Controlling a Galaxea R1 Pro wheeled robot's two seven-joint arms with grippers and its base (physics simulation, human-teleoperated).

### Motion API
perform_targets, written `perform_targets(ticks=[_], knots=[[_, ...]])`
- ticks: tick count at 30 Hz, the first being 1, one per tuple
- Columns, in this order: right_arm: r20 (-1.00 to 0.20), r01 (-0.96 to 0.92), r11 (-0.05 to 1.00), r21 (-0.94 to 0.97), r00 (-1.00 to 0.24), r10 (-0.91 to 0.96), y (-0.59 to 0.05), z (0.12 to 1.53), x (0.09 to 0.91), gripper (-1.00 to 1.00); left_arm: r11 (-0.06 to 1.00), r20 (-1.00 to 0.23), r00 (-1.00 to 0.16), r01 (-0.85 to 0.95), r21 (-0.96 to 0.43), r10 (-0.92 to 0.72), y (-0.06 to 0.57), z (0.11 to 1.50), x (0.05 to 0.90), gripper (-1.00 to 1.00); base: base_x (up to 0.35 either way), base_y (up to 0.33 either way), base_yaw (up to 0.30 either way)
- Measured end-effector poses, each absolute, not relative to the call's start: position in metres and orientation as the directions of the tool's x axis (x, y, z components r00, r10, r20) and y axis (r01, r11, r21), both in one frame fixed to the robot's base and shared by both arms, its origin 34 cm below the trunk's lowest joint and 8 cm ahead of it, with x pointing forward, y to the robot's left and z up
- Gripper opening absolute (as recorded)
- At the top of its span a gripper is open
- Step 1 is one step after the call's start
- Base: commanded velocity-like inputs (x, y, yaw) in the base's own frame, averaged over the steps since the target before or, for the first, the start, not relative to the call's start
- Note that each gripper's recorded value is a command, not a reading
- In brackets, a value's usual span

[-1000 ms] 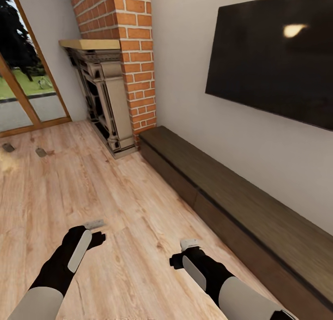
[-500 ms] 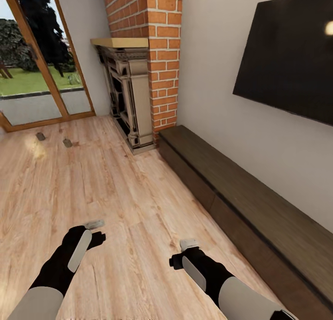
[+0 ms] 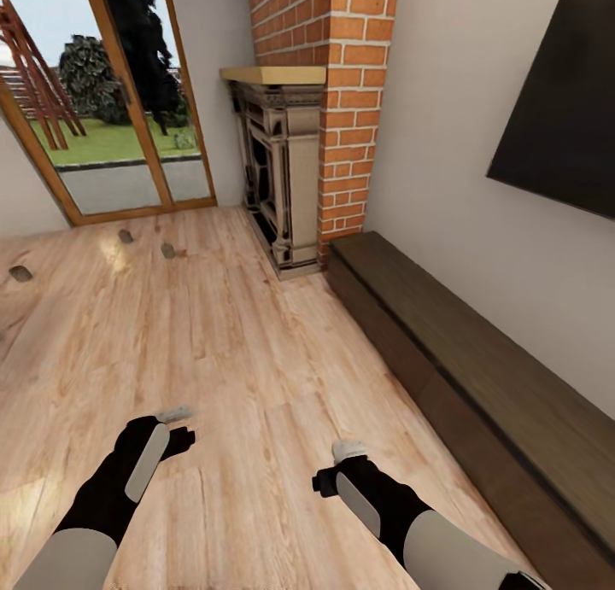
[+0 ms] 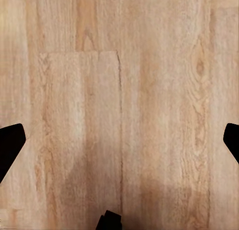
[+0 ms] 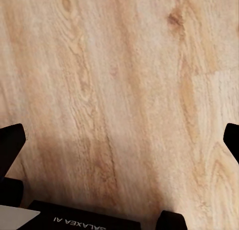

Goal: Place each of the two pumpkins and all three candles from the living room inside a cabinet in the living room (use any cabinet), then make sure every cabinet is closed, and position the cauldron so it is next to a table in the living room.

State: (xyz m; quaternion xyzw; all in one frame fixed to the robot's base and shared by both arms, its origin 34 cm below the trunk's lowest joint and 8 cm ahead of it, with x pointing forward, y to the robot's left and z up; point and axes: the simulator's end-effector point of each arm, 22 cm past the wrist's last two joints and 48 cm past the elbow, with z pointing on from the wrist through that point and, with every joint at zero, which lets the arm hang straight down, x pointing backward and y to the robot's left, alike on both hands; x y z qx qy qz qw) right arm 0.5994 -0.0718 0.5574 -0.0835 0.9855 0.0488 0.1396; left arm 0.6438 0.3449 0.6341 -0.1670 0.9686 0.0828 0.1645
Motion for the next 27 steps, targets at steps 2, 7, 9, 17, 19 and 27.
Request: perform_targets(ticks=[2,7,9,17,19,27], knots=[[-0.29,-0.176,0.982,0.074,-0.946,-0.147,-0.071,0.557,0.601,1.0,0.93,-0.346,-0.89,-0.351,0.107,-0.296,0.345,0.634,0.644,1.0,0.0,0.0,0.285],[-0.296,-0.175,0.982,0.076,-0.944,-0.145,-0.071,0.557,0.602,1.0,0.93,-0.351,-0.888,-0.352,0.107,-0.296,0.347,0.635,0.645,1.0,0.0,0.0,0.285],[-0.296,-0.175,0.982,0.076,-0.944,-0.145,-0.071,0.557,0.602,1.0,0.929,-0.35,-0.888,-0.355,0.106,-0.299,0.347,0.635,0.645,1.0,0.0,0.0,0.285],[-0.293,-0.175,0.981,0.08,-0.945,-0.145,-0.07,0.555,0.601,1.0,0.923,-0.348,-0.882,-0.372,0.098,-0.318,0.352,0.633,0.644,1.0,0.05,0.009,0.284],[-0.293,-0.176,0.981,0.082,-0.945,-0.145,-0.069,0.555,0.6,1.0,0.923,-0.348,-0.882,-0.372,0.096,-0.319,0.352,0.633,0.644,1.0,0.227,0.088,0.284],[-0.304,-0.179,0.979,0.095,-0.942,-0.143,-0.064,0.558,0.604,1.0,0.919,-0.348,-0.881,-0.378,0.112,-0.32,0.366,0.633,0.642,1.0,0.278,0.127,0.11]])
